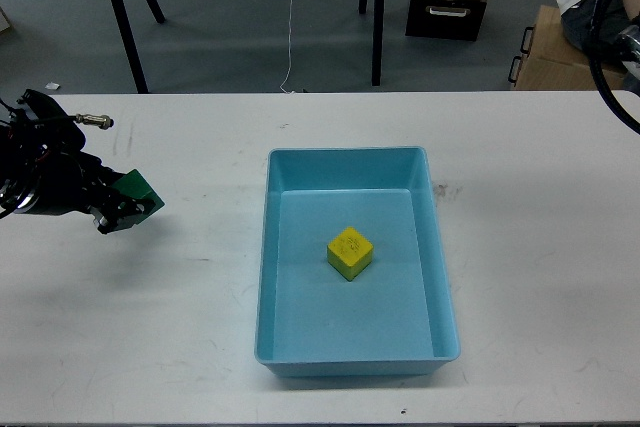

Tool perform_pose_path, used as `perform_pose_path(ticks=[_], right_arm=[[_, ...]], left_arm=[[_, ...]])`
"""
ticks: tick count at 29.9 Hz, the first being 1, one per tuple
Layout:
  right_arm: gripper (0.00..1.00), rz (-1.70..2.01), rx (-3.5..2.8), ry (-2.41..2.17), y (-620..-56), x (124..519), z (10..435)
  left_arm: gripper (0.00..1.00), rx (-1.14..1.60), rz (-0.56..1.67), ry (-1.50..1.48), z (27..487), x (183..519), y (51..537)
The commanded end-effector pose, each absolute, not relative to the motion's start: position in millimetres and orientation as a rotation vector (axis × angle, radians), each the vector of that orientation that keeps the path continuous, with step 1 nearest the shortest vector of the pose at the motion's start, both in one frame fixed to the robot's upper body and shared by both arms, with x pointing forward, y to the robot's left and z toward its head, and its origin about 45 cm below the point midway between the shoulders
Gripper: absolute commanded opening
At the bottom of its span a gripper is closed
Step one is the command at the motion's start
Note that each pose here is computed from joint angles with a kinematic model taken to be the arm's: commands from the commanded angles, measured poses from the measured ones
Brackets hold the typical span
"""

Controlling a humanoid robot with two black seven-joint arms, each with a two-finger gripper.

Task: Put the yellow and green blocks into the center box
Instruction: 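Lift the green cube and carry it over the yellow cube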

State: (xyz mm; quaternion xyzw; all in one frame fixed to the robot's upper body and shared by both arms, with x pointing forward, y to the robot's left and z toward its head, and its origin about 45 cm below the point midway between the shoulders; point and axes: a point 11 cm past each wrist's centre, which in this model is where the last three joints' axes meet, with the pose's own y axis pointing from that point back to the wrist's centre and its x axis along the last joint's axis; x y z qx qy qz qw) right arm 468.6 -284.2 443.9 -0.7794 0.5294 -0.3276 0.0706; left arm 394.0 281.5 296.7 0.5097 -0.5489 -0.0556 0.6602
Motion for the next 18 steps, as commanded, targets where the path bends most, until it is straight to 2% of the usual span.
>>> perform_pose_path(ticks=[1, 6, 10, 18], right_arm=[[0.98, -0.979, -2.34, 1.616, -292.5, 467.9, 442.5], [0.98, -0.984, -2.338, 1.623, -294.8, 467.8, 443.0], [0.98, -0.988, -2.331, 1.628, -295.2, 468.0, 444.0], [0.98, -0.99, -2.317, 1.644, -296.9, 468.6, 444.0]], left_arm=[[0.16, 1.02, -0.188, -1.389, 324.8, 390.7, 218.4], [0.16, 0.846, -0.281, -1.488, 331.1, 379.3, 137.4], [0.17, 0.739, -0.361, -1.507, 318.4, 362.6, 88.0], [0.17, 0.715, -0.499, -1.469, 271.4, 348.2, 41.3]])
